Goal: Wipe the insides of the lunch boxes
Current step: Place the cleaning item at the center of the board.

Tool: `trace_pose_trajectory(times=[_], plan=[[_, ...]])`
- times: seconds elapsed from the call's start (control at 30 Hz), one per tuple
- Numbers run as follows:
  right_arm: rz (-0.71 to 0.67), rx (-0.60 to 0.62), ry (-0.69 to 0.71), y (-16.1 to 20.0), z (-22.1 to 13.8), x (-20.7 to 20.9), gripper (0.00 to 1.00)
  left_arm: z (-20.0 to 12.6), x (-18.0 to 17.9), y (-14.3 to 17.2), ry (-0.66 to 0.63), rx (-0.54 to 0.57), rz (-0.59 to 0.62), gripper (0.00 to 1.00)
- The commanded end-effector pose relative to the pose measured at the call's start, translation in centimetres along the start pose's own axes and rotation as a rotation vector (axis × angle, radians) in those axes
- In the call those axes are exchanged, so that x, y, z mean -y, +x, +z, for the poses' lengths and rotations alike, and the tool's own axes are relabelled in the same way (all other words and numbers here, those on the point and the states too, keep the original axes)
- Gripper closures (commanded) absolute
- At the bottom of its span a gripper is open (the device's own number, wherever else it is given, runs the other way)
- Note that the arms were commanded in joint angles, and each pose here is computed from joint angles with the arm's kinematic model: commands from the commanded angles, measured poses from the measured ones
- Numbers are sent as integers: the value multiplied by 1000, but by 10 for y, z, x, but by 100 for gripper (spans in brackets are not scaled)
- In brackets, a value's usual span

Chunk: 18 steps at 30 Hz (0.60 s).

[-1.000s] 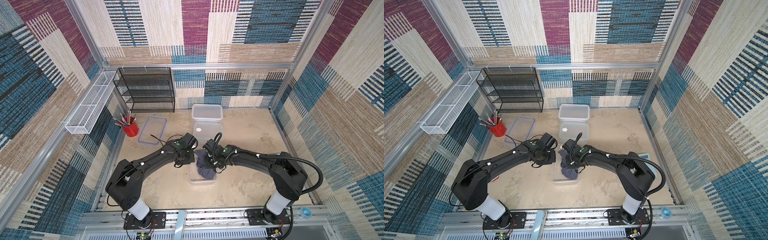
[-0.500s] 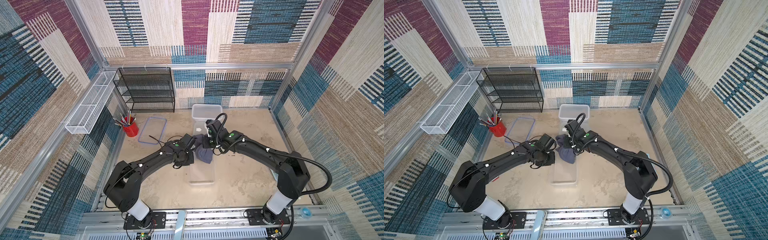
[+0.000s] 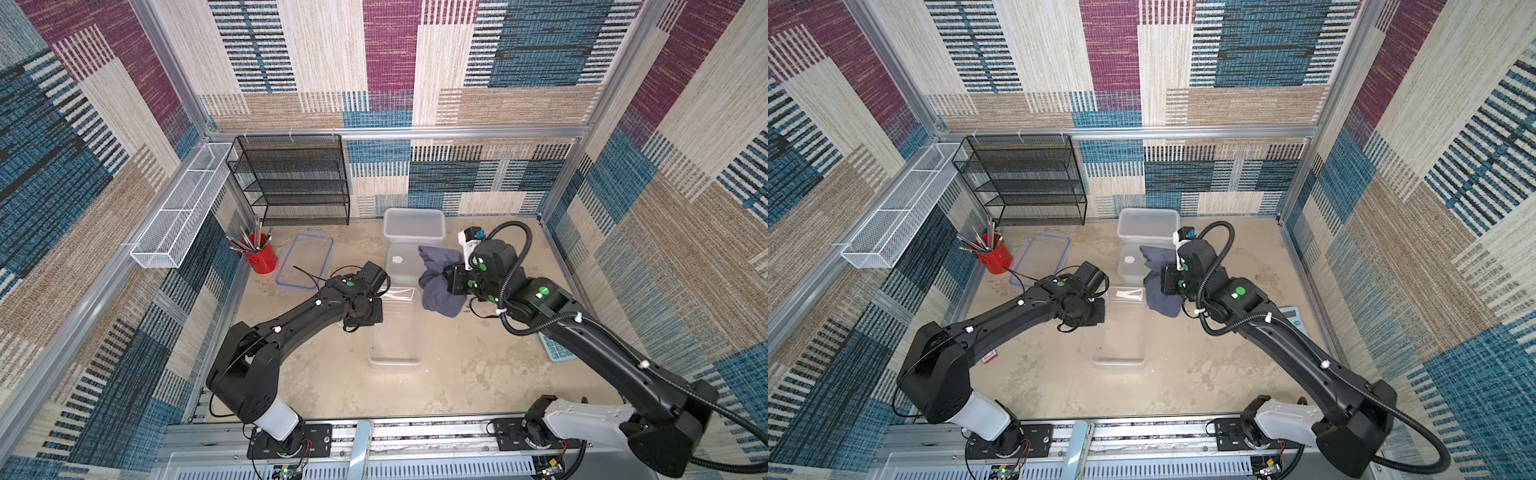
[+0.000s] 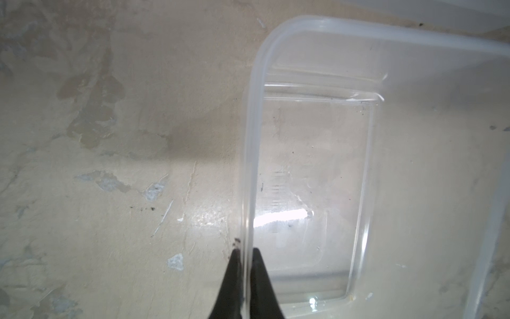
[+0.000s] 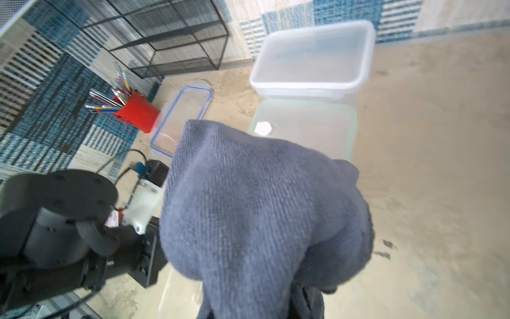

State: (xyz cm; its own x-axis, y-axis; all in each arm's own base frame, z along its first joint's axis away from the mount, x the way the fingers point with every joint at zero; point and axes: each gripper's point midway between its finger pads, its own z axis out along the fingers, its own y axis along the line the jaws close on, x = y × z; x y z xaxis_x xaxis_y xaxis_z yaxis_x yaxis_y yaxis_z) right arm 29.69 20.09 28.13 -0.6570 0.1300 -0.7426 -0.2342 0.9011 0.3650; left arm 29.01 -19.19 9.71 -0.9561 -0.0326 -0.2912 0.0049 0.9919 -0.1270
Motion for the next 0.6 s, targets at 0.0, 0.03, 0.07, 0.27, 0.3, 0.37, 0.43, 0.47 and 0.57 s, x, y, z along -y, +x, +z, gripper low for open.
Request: trace_pose_trajectory(times=[0.0,0.03,0.07,0.27,0.3,0.37,0.43,0.47,0.57], plan=[[55,-17,97,21,-11,32,96,-5,-11,-5,-31,10,17,100],[71,-24,118,28,-14,41,96,-6,-14,-6,-37,12,12,100],[82,-32,138,34,-15,49,96,-7,-18,-7,-41,14,5,100],[91,-81,213,49,1,87,94,-14,-31,-12,-44,31,-18,100],[87,-93,228,50,6,94,94,-14,-32,-12,-44,33,-21,100],[79,-128,270,51,17,111,93,-16,-35,-13,-45,36,-25,100],[66,-168,323,53,27,128,92,-17,-36,-13,-44,37,-27,100],[63,-184,353,54,31,137,92,-17,-37,-12,-44,36,-27,100],[36,-243,431,57,42,162,76,-17,-39,-13,-46,38,-31,100]])
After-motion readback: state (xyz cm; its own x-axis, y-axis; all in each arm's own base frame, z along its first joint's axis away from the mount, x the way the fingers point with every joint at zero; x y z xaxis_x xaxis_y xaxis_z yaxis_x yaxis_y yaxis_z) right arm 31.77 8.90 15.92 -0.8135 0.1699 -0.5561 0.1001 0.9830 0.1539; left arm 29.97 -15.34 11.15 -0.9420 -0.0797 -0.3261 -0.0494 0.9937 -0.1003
